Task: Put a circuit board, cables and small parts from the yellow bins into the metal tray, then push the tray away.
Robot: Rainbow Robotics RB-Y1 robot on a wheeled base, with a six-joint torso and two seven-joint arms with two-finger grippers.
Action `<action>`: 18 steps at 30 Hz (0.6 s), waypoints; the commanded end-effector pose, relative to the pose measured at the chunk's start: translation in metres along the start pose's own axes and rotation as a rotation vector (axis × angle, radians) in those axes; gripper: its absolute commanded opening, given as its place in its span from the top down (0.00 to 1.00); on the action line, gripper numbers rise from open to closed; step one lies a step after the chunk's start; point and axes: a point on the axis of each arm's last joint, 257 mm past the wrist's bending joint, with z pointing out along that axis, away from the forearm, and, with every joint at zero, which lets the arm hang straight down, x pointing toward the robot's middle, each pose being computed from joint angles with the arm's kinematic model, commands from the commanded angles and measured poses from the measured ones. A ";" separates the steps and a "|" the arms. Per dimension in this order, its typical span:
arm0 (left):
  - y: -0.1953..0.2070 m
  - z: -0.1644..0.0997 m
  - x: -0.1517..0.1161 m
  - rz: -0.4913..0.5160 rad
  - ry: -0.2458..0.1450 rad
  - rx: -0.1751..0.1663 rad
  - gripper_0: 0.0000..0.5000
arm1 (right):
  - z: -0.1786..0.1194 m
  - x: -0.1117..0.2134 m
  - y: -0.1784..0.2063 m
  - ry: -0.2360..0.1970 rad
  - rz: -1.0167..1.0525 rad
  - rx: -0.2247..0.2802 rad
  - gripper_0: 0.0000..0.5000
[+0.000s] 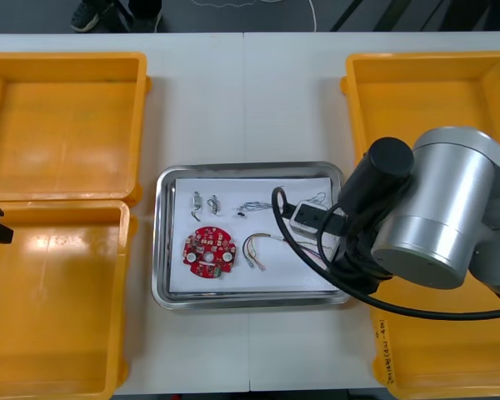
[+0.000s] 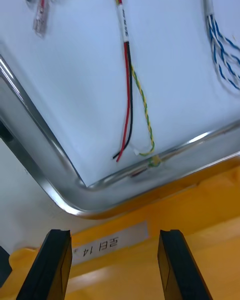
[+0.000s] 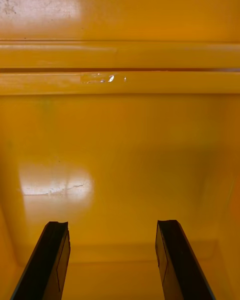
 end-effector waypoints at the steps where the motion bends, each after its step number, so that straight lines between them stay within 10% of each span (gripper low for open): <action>1: 0.011 -0.015 -0.002 0.077 -0.020 -0.039 0.00 | -0.011 -0.036 0.008 -0.062 -0.136 0.029 0.00; 18: 0.011 -0.015 -0.002 0.080 -0.021 -0.038 0.00 | 0.000 -0.067 0.050 -0.118 -0.345 0.054 0.00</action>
